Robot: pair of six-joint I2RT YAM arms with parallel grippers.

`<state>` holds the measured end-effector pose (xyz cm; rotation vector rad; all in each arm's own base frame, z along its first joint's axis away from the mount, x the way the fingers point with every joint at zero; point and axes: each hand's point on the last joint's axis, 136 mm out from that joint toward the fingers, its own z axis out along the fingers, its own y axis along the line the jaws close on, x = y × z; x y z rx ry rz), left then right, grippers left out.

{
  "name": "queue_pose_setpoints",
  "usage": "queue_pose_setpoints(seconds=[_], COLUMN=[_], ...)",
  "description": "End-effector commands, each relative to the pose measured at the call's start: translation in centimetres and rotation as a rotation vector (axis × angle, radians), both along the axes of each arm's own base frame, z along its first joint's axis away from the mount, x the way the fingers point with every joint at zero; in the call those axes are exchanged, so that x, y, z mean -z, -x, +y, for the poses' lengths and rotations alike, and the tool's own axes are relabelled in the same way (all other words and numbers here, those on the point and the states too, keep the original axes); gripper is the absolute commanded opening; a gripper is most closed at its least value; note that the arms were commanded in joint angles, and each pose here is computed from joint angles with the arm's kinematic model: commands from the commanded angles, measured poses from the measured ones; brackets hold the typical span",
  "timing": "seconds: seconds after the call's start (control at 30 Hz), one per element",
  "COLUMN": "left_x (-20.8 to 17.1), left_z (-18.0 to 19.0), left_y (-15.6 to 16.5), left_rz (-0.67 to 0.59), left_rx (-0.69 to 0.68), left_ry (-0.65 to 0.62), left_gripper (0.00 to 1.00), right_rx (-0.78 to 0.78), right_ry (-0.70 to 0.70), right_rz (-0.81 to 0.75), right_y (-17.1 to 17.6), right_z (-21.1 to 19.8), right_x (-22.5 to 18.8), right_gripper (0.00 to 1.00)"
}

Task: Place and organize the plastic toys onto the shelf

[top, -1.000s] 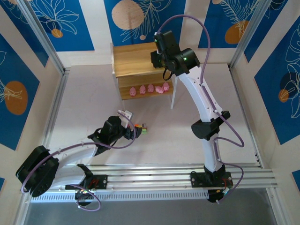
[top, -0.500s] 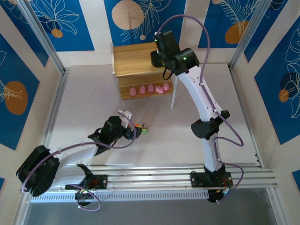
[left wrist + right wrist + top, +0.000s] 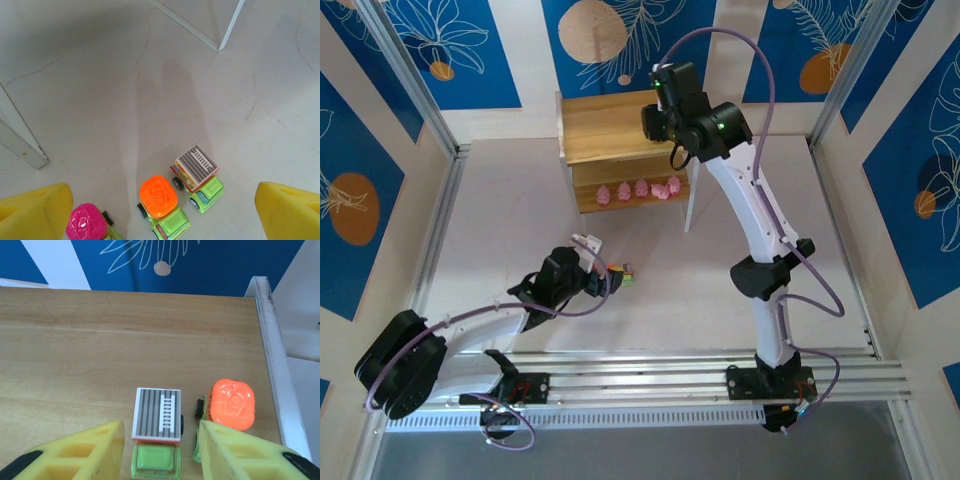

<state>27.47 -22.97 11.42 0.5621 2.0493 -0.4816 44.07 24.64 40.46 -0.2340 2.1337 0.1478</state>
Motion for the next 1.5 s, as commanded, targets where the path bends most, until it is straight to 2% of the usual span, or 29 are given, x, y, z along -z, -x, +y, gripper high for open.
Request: queue_pose_setpoints(seconds=[0.0, 0.17, 0.4, 0.73, 0.97, 1.27, 1.47], left_x=[-0.9, -1.2, -1.3, -1.2, -1.2, -0.2, 0.0], left_z=[-0.2, 0.0, 0.5, 2.2, 2.8, 3.2, 4.4], left_y=[-0.4, -0.4, -0.5, -1.1, -1.1, -1.8, -2.0], left_rz=[-0.025, -0.032, -0.039, -0.039, -0.046, 0.01, 0.005], left_rx=[-0.006, -0.015, -0.043, -0.141, -0.165, -0.223, -0.275], left_ry=[-0.005, -0.002, -0.007, -0.037, -0.035, -0.063, -0.111], left_gripper=[0.95, 1.0, 1.0, 1.0, 1.0, 1.0, 1.0], right_rx=[-0.013, -0.02, -0.049, -0.055, -0.049, -0.049, -0.051], right_ry=[-0.025, -0.015, 0.005, 0.004, 0.006, 0.017, 0.014], right_rz=[-0.079, -0.08, -0.071, 0.032, 0.11, 0.212, 0.287], right_y=[2.4, 4.6, 8.3, 12.9, 14.8, 16.7, 17.5], right_z=[-0.9, -1.2, -1.2, -2.3, -2.2, -0.6, 0.9], right_x=[-3.9, -4.4, -3.0, 3.9, 8.7, 14.7, 18.4], right_gripper=[0.44, 0.44, 0.44, 0.44, 0.44, 0.44, 0.44])
